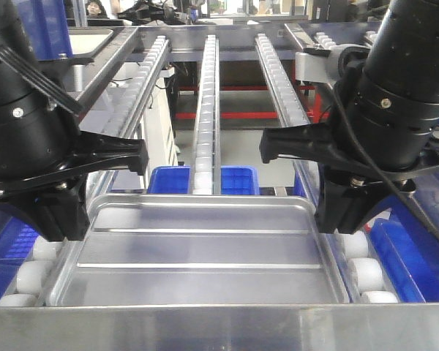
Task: Grab silver tray and stack on right shelf
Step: 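Lower both grippers open onto the side rims of the silver tray, then close both grippers on the tray's opposite side rims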
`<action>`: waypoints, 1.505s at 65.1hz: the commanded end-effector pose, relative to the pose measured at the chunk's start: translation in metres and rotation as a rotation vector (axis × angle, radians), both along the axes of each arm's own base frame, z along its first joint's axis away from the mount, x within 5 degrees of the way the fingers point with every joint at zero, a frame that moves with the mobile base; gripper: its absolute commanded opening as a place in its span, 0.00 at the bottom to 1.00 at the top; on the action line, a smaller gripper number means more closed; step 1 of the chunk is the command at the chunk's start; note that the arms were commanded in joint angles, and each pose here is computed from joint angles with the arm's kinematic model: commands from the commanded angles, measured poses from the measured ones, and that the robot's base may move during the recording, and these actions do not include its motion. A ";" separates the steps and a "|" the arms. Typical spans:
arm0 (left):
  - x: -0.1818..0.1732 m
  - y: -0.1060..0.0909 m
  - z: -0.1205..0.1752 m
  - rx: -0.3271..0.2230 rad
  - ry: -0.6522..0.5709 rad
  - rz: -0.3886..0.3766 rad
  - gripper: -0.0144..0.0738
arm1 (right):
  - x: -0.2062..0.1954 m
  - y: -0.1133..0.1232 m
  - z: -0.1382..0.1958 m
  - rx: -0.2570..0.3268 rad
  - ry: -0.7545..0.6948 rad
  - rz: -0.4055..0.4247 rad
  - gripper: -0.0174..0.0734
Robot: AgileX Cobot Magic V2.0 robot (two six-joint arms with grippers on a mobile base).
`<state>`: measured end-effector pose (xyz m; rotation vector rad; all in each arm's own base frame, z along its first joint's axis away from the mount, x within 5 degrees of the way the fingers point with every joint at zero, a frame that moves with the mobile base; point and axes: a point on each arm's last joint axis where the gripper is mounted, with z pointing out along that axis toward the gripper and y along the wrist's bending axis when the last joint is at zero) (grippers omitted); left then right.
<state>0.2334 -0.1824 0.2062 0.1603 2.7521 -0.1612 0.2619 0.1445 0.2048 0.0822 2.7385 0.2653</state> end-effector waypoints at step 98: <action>0.008 -0.009 0.009 -0.049 -0.084 -0.032 0.53 | 0.006 0.004 0.009 0.037 -0.053 0.003 0.72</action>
